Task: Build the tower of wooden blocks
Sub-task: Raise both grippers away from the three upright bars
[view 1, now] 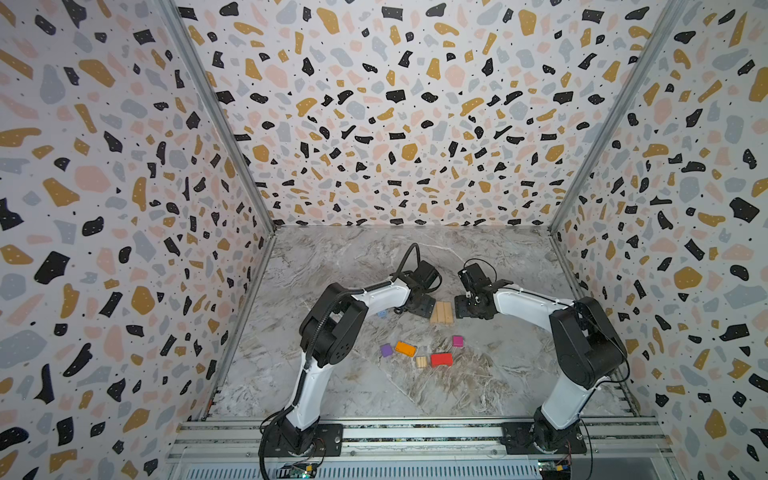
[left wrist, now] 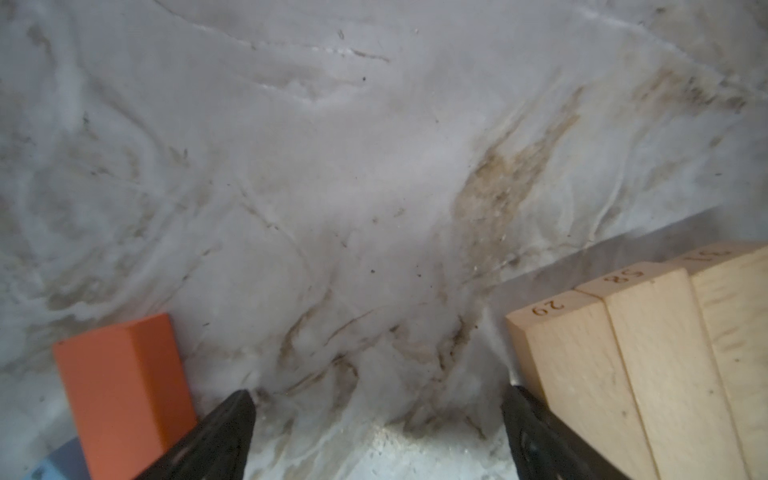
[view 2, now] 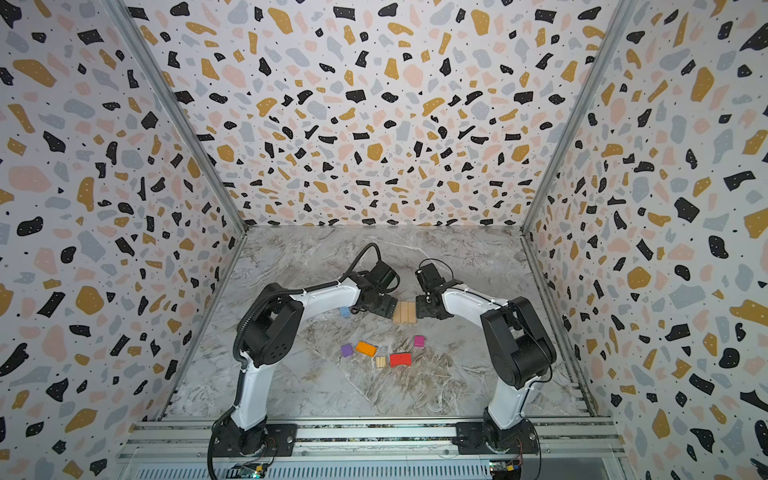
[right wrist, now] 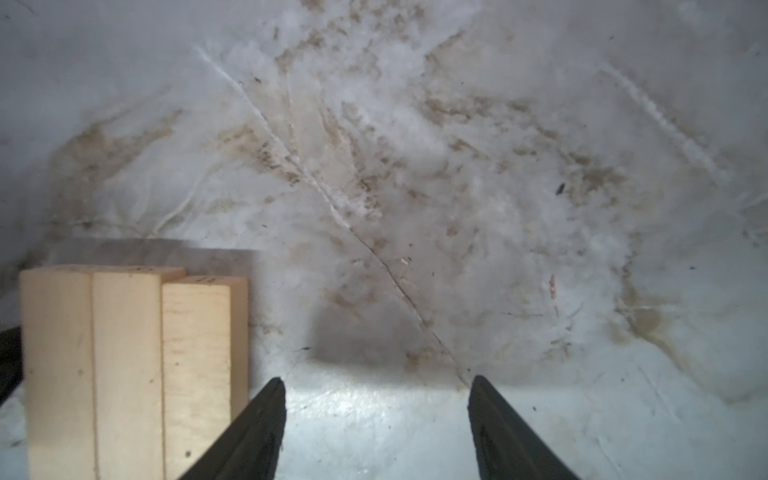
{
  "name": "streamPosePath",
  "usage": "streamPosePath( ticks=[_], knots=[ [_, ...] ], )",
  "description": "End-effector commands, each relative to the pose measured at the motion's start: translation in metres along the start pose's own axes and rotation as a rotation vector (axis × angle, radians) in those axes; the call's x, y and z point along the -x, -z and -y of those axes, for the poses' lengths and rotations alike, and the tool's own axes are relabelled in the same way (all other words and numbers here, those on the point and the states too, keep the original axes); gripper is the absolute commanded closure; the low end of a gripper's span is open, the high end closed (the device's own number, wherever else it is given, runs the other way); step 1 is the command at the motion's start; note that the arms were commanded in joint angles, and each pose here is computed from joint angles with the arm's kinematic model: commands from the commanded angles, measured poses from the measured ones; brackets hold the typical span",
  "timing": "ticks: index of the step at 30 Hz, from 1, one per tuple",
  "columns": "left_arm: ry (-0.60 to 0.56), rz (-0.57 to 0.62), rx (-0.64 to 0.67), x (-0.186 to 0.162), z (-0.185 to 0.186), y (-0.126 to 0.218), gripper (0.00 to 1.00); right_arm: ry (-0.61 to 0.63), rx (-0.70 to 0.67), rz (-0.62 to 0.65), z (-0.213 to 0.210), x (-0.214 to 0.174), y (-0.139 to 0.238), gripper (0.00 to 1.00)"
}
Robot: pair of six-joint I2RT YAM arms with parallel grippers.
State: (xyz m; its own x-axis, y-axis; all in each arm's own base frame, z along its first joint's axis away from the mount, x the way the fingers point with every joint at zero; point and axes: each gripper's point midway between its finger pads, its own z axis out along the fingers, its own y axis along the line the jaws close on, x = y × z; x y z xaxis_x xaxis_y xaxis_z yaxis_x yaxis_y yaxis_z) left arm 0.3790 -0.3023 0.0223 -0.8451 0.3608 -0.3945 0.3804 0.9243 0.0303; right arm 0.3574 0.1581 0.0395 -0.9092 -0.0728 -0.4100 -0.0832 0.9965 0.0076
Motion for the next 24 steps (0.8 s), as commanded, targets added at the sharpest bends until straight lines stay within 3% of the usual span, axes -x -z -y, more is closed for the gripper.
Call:
streamPosePath(
  ticks=[1, 9, 16, 21, 24],
  knots=[
    [0.024, 0.007, 0.019, 0.004, -0.008, 0.004, 0.05, 0.015, -0.013, 0.004, 0.001, 0.005, 0.007, 0.29],
    [0.038, 0.063, 0.034, 0.015, -0.026, 0.045, 0.05, 0.048, 0.002, 0.088, 0.001, 0.022, 0.041, 0.25],
    [0.062, 0.135, -0.065, 0.016, -0.039, 0.098, 0.05, 0.107, 0.049, 0.126, -0.013, 0.02, 0.073, 0.18],
    [0.098, 0.2, -0.083, -0.001, -0.064, 0.132, 0.04, 0.138, 0.158, 0.147, -0.045, 0.013, 0.097, 0.05],
    [0.143, 0.222, -0.14, -0.011, -0.079, 0.141, 0.04, 0.195, 0.223, 0.141, -0.072, 0.007, 0.107, 0.03]
  ],
)
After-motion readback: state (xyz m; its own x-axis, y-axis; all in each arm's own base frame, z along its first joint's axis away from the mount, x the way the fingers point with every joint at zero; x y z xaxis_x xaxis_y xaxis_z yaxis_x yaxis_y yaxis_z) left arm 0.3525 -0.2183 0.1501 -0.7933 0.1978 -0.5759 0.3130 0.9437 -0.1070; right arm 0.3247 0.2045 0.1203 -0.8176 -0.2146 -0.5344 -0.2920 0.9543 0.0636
